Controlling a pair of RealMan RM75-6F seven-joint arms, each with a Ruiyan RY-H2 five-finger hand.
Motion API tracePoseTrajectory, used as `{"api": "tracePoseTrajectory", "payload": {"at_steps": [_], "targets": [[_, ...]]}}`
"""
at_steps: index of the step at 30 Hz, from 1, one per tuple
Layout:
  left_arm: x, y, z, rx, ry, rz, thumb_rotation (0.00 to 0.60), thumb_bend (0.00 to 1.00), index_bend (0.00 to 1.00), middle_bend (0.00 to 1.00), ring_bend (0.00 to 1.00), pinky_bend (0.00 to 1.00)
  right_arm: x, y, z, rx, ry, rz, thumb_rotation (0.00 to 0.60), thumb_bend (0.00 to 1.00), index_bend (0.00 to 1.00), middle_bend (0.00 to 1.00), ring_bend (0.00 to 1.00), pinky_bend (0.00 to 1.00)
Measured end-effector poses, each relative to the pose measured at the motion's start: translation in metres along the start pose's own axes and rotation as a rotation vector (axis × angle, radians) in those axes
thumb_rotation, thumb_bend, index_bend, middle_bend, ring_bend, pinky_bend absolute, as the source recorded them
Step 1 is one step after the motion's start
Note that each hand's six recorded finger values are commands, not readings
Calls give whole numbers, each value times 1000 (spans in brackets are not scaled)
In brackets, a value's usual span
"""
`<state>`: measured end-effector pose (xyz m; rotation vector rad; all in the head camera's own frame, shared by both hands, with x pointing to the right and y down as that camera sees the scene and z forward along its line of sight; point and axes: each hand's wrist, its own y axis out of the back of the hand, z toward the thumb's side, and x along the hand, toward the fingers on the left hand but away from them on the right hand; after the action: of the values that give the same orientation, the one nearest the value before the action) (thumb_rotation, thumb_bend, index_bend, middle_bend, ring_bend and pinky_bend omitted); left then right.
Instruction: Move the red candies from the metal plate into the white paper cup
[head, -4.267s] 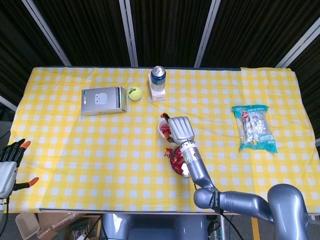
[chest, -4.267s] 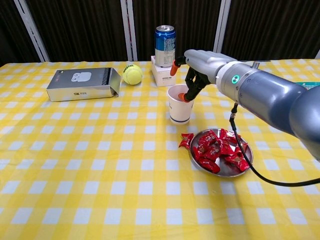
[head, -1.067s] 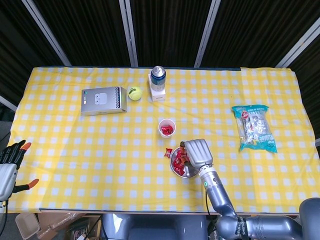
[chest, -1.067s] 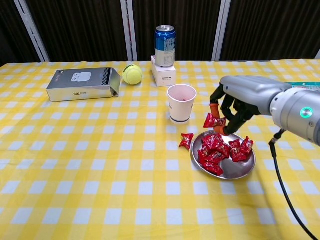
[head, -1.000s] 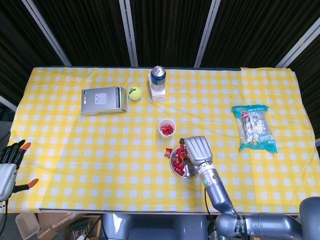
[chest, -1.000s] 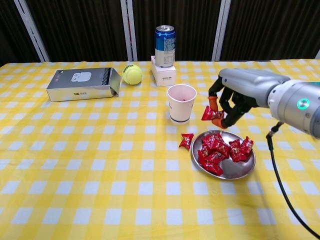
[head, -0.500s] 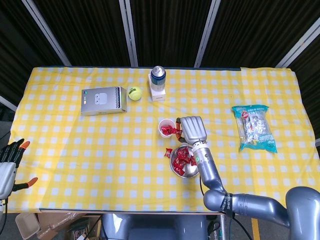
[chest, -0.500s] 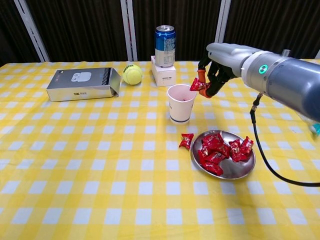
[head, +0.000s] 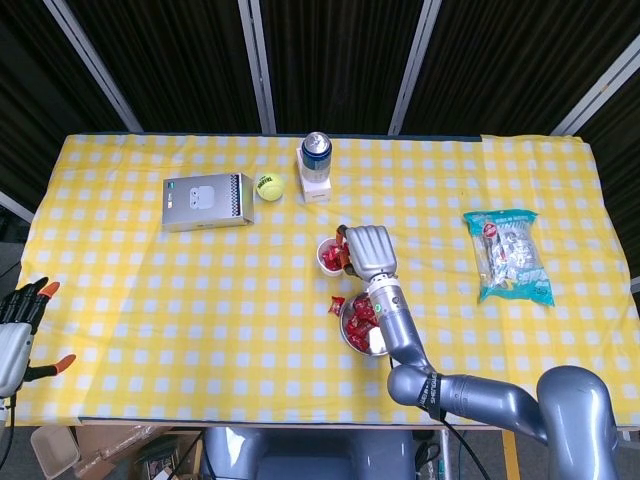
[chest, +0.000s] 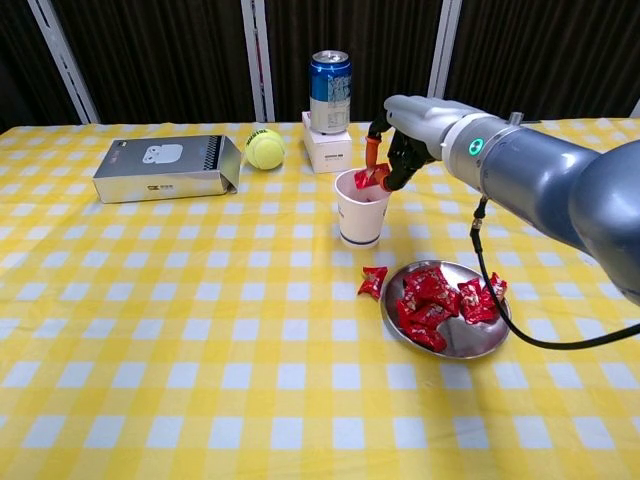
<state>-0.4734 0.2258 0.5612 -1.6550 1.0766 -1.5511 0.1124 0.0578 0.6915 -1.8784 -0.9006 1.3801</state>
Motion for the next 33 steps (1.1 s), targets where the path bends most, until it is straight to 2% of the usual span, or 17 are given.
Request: {"api": "tracePoseTrajectory", "payload": {"at_steps": [9, 17, 25, 33], "targets": [[-1, 0, 0, 1, -1, -1, 600, 9, 0, 0, 0, 0, 5, 3, 4, -6, 16, -10, 600, 490, 365, 791, 935, 1000], [-1, 0, 0, 0, -1, 0, 600, 9, 0, 0, 0, 0, 27, 6, 3, -7, 30, 10, 600, 394, 321, 791, 935, 1000], [-3, 1, 2, 13, -13, 12, 600, 9, 0, 0, 0, 0, 85, -20, -11, 48, 44, 139, 600, 386, 321, 791, 935, 1000], [-5, 2, 2, 25, -20, 25, 600, 9, 0, 0, 0, 0, 121, -44, -42, 77, -15, 191, 600, 373, 296, 791, 935, 1000]]}}
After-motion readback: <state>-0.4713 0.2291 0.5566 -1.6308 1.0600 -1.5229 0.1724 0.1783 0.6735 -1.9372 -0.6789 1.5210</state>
